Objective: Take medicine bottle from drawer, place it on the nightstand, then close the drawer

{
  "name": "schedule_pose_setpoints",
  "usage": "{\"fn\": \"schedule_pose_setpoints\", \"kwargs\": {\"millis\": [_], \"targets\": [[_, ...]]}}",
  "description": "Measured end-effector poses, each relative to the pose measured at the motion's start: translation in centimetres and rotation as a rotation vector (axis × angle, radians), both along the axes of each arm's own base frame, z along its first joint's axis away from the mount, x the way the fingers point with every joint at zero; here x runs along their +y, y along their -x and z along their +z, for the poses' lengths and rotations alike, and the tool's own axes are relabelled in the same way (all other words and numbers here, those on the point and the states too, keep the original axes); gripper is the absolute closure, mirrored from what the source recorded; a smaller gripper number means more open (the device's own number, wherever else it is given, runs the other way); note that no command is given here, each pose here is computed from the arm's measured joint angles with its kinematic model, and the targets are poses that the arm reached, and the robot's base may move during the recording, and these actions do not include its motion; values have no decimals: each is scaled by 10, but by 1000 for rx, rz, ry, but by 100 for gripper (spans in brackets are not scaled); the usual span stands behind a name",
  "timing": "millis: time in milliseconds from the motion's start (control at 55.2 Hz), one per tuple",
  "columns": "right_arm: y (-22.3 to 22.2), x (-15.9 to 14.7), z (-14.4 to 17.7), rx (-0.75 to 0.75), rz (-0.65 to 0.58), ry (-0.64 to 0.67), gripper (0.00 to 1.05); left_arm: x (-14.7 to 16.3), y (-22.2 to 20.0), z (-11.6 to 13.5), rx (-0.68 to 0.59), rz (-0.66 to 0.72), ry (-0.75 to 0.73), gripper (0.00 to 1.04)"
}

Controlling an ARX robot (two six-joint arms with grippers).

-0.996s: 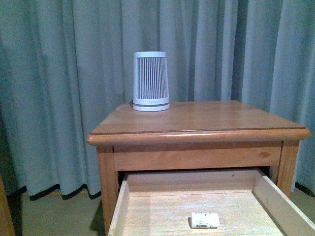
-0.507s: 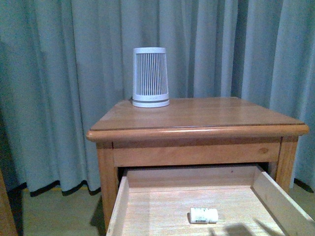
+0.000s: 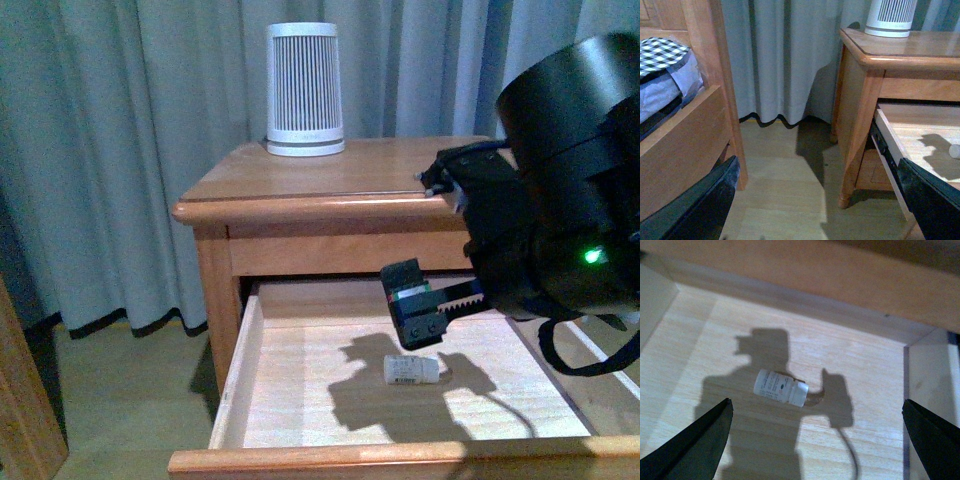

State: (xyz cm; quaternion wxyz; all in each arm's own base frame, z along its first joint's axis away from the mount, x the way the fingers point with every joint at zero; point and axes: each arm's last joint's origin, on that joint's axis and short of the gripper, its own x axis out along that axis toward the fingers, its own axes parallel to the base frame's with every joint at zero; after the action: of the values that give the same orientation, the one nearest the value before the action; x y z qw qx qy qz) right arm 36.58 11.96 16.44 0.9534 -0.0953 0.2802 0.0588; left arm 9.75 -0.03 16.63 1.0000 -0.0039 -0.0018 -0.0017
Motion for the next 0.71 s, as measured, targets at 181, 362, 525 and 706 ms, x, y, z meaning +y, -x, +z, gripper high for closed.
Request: {"fn": "schedule_pose_setpoints", "kwargs": {"millis": [181, 362, 525, 706], "targets": [[-17, 9, -24, 54, 50, 30, 0, 0, 0, 0, 0, 0, 0, 7], [-32, 16, -24, 97, 184, 75, 0, 0, 0, 0, 0, 0, 0, 7], [-50, 12, -16, 150, 299, 166, 0, 0, 0, 0, 0, 0, 0, 7], [-73, -8, -8, 179, 341, 212, 0, 0, 0, 0, 0, 0, 0, 7]]}}
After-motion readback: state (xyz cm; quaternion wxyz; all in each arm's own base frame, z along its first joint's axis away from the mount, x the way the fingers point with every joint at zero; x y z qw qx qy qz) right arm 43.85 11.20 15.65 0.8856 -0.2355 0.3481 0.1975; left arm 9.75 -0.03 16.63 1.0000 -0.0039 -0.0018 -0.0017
